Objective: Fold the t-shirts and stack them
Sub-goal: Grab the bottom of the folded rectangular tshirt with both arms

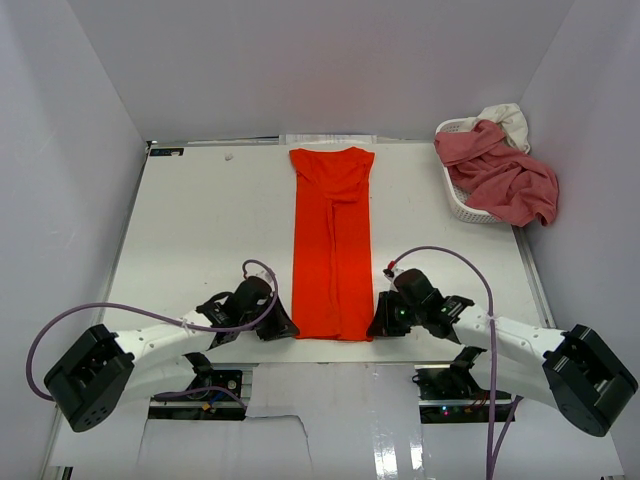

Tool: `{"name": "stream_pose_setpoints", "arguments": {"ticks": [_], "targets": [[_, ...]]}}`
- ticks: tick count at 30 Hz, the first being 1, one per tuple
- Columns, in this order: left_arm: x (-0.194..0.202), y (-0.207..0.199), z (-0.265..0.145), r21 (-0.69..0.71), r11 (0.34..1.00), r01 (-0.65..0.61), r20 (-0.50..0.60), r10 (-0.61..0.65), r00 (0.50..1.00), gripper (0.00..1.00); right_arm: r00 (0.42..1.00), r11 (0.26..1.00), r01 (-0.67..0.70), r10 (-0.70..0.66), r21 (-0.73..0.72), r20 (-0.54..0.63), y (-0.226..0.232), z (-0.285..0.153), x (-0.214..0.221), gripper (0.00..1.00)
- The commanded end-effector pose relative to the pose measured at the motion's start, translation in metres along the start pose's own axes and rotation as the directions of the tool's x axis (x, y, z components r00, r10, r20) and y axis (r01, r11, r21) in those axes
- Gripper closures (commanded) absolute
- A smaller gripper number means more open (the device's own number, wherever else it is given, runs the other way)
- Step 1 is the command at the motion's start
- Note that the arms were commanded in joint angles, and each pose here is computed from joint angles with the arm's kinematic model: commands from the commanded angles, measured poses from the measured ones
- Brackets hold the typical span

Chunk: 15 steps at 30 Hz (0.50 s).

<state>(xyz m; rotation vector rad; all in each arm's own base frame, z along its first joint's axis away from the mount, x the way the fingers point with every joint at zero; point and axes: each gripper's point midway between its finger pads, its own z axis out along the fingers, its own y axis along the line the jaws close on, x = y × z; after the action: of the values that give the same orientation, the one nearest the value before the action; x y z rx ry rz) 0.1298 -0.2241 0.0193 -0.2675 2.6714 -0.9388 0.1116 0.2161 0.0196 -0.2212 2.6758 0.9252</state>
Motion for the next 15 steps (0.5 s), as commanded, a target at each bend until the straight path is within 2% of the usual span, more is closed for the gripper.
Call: {"name": "stream_pose_setpoints", "arguments": {"ticks": [1,3,13,15], "targets": [[0.017,0.039,0.001,-0.144,0.990,0.005,-0.043,-0.011,0.999,0.84,1.000,0.999,0.010,-0.008,0.051,-0.028,-0.009,-0.001,0.004,0.88],[0.018,0.041,0.002,-0.155,0.988,0.005,-0.048,-0.013,0.999,1.00,0.999,0.999,0.009,-0.008,0.048,-0.032,-0.008,-0.001,0.004,0.92],[0.010,0.031,-0.004,-0.153,0.988,-0.028,-0.035,0.023,0.999,1.00,0.999,0.999,0.030,-0.030,0.010,-0.033,0.009,-0.017,-0.001,0.92],[0.003,0.022,-0.006,-0.146,0.988,-0.039,-0.018,0.037,0.999,1.00,0.999,0.999,0.049,-0.049,0.019,-0.002,0.014,-0.023,-0.012,0.92]]}}
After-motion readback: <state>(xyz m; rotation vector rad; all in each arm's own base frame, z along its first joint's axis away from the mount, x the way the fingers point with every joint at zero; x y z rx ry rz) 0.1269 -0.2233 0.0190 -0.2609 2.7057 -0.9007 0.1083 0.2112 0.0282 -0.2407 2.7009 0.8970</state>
